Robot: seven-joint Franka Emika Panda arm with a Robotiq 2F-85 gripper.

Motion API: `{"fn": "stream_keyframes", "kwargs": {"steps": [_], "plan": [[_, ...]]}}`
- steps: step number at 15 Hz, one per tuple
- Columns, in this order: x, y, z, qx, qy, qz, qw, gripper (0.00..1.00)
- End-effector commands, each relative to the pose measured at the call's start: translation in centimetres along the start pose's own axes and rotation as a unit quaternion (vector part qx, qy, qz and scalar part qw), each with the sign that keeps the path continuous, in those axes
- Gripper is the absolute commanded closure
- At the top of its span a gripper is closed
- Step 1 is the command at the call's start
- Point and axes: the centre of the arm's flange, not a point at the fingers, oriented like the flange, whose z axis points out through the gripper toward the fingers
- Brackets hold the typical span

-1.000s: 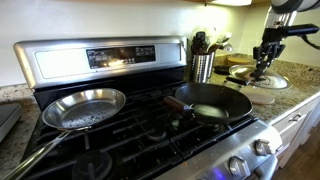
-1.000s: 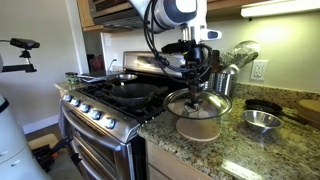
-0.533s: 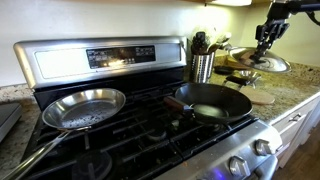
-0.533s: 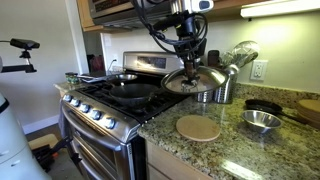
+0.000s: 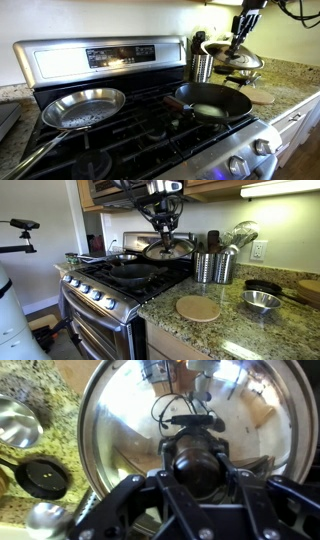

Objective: Place the silver lid on top of the pan on the right side of the stove

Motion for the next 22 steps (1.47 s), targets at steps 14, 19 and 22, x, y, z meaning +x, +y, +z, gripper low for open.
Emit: {"fn": "stream_keyframes", "kwargs": {"steps": [14,19,22], "plan": [[-1.0,-15.3,3.7,0.105,-0.013,-0.280,0.9543,0.79],[-3.5,-16.3,6.4,0.113,-0.045,-0.312,0.9422,0.79],[-4.4,-16.4,7.8,0.112,-0.052,-0.326,0.9371,0.79]]}}
